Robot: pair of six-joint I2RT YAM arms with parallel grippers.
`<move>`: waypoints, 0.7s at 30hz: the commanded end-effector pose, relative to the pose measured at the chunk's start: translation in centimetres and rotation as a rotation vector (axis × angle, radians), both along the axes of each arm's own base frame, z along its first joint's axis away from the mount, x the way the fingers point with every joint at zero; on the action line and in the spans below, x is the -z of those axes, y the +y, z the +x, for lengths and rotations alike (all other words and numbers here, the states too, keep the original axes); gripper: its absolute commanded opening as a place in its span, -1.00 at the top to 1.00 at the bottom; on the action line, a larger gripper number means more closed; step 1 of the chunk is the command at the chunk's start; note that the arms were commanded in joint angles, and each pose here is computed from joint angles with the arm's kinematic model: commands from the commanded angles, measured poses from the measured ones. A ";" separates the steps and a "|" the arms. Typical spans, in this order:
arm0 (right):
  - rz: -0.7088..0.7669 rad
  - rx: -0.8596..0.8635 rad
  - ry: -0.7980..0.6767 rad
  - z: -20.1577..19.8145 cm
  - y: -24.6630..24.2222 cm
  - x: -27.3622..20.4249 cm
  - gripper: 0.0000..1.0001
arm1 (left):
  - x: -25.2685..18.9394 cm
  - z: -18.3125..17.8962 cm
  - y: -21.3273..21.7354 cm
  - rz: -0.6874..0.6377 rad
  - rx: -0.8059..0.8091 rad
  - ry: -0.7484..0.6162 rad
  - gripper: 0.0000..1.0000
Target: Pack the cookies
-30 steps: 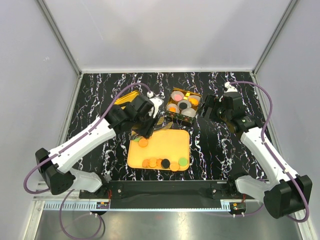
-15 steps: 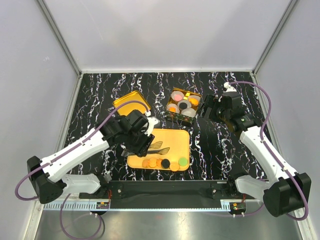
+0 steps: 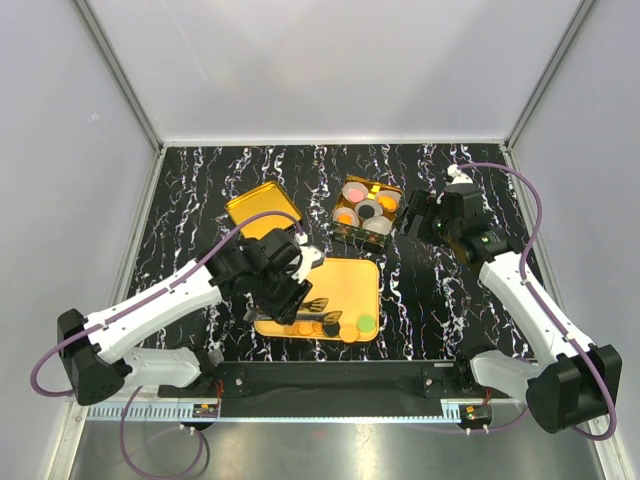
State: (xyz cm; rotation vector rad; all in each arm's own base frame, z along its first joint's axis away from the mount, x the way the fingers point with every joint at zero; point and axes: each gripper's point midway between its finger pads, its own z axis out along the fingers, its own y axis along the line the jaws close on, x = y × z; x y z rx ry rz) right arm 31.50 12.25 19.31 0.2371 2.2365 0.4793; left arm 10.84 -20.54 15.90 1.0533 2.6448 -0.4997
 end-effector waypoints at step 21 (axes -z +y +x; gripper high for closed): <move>0.016 -0.007 -0.044 0.5 0.4 -0.9 -0.99 | 0.7 -1.0 -1.7 -0.018 0.051 0.040 0.10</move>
